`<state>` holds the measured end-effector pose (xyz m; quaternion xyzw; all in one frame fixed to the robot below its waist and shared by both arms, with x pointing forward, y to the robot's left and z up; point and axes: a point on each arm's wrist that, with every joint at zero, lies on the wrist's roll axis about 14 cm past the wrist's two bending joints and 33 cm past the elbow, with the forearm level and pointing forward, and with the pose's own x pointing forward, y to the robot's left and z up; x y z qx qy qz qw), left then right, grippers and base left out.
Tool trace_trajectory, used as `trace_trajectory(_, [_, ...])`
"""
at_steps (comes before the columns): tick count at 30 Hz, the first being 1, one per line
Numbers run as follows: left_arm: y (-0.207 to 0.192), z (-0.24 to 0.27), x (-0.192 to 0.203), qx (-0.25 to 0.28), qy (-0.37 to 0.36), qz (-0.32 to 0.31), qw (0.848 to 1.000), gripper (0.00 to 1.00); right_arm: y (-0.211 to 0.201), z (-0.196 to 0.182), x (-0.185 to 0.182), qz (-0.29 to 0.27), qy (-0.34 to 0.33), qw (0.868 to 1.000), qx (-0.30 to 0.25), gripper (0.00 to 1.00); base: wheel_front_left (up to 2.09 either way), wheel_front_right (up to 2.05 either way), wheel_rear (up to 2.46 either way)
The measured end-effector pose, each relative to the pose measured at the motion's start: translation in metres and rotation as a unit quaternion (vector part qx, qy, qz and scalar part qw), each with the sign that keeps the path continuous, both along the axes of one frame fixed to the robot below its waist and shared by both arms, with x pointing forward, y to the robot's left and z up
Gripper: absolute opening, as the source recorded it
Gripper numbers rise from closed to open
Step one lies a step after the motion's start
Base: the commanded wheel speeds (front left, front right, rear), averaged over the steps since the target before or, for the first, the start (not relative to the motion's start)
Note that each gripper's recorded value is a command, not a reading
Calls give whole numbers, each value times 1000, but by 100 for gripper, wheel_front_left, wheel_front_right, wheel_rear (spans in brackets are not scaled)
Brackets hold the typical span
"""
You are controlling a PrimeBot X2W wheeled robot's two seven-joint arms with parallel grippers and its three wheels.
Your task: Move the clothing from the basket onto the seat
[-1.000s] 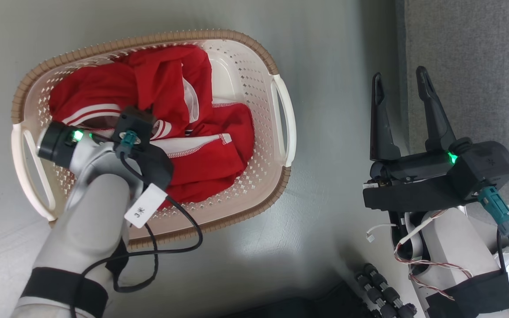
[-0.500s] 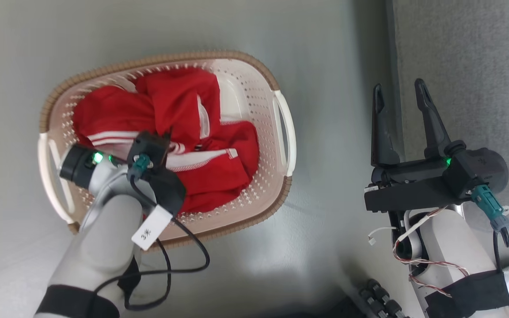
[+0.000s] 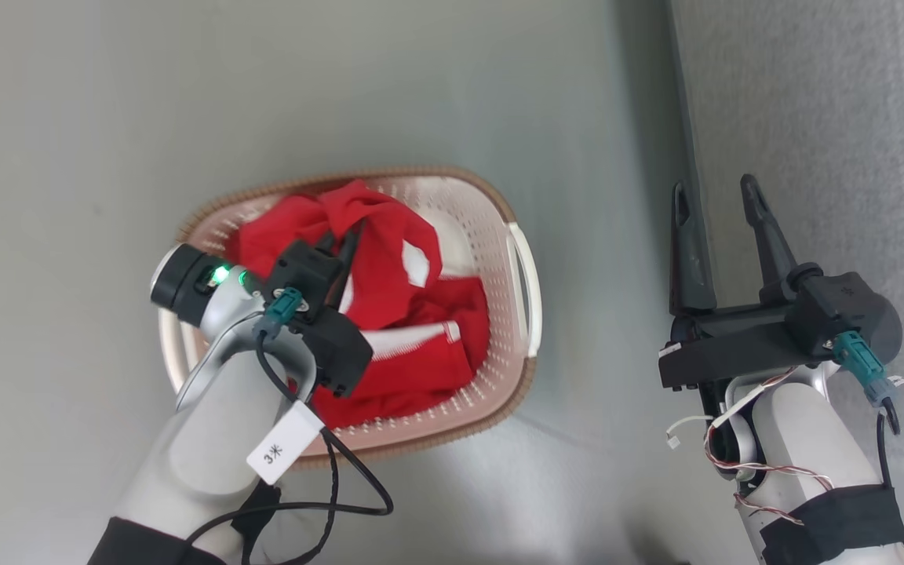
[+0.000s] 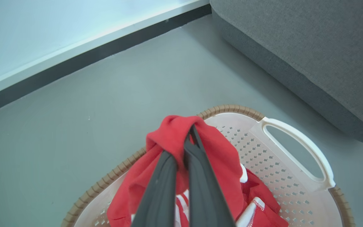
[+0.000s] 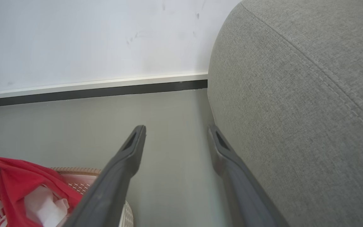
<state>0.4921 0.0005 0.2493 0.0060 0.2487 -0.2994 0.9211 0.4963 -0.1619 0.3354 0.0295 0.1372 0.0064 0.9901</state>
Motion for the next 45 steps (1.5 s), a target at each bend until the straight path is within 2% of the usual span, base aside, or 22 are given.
trace_trajectory(6, [3,60,20,-9,-77,-5,997,0,7,25,1,9,-21,1000,6,100,0,0,0])
trace_trajectory(13, [10,127,33,-8,-161,-11,987,0,12,55,0,17,-47,999,8,100,0,0,0])
trace_trajectory(28, [18,266,26,-53,-289,10,956,0,25,117,-26,46,-96,994,12,100,0,0,0])
trace_trajectory(38, [34,316,3,-59,-321,33,944,0,36,148,-51,68,-123,990,12,100,0,0,0])
trace_trajectory(45, [39,331,-23,-52,-331,35,942,0,58,164,-73,117,-139,983,13,100,0,0,0])
